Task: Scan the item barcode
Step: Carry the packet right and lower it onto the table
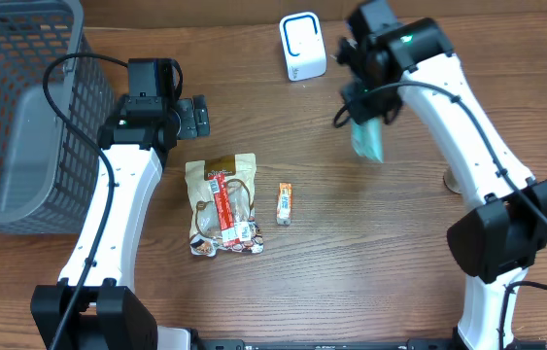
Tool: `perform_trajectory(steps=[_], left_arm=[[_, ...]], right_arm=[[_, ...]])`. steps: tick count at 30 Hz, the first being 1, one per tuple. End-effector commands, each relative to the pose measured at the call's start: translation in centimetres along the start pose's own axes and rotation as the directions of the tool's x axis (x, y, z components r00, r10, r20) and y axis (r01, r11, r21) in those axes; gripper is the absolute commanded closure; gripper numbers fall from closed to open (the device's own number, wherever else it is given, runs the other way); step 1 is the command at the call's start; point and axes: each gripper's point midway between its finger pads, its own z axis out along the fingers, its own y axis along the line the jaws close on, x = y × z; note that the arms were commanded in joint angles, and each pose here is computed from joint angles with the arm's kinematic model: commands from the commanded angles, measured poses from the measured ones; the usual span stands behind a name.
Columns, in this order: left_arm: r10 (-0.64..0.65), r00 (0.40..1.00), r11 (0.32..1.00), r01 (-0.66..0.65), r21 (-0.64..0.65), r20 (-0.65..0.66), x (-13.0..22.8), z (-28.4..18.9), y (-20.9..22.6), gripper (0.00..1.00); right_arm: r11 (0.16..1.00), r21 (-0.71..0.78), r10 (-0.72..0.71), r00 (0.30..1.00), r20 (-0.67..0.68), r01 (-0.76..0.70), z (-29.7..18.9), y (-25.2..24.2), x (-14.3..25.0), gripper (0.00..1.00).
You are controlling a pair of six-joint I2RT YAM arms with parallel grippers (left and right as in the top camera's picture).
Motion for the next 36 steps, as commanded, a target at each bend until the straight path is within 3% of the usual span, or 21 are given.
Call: perform_trajectory(steps=[1, 9, 17, 21, 22, 24, 27, 36], left_arm=[[-0.009, 1.000, 1.000, 0.009, -0.008, 0.013, -0.5, -0.2, 0.2, 0.00], [-0.009, 1.000, 1.000, 0.009, -0.008, 0.013, -0.5, -0.2, 0.2, 0.00], [-0.009, 1.000, 1.000, 0.009, -0.008, 0.013, -0.5, -0.2, 0.2, 0.00], [-0.009, 1.000, 1.000, 0.009, -0.008, 0.013, -0.5, -0.2, 0.2, 0.00], [-0.009, 1.000, 1.000, 0.009, -0.008, 0.014, -0.5, -0.2, 0.2, 0.00], [-0.009, 1.000, 1.000, 0.009, -0.008, 0.013, -0.5, -0.2, 0.2, 0.00], [-0.009, 1.000, 1.000, 0.009, -0.008, 0.014, -0.5, -0.2, 0.2, 0.00], [-0.009, 1.000, 1.000, 0.009, -0.008, 0.014, -0.5, -0.2, 0.2, 0.00]], right_arm=[[0.997, -0.062, 0.044, 0.994, -0.095, -0.050, 1.2, -0.5, 2.4, 0.96], [0.993, -0.113, 0.013, 0.964, -0.265, -0.045, 7.4, -1.8, 7.7, 0.96], [0.996, -0.091, 0.003, 0.971, -0.240, -0.025, 11.6, -3.0, 8.8, 0.96], [0.998, -0.051, 0.015, 0.974, -0.225, -0.027, 11.7, -4.2, 8.5, 0.72], [0.999, -0.039, 0.020, 0.975, -0.222, -0.029, 11.8, -4.6, 8.4, 0.47], [0.999, -0.035, 0.029, 0.976, -0.218, -0.038, 11.8, -4.8, 8.3, 0.30], [0.997, -0.006, 0.078, 0.977, -0.196, -0.081, 11.9, -5.3, 7.8, 0.26], [0.977, 0.027, 0.215, 0.967, -0.134, -0.213, 10.0, -4.9, 6.2, 0.28]])
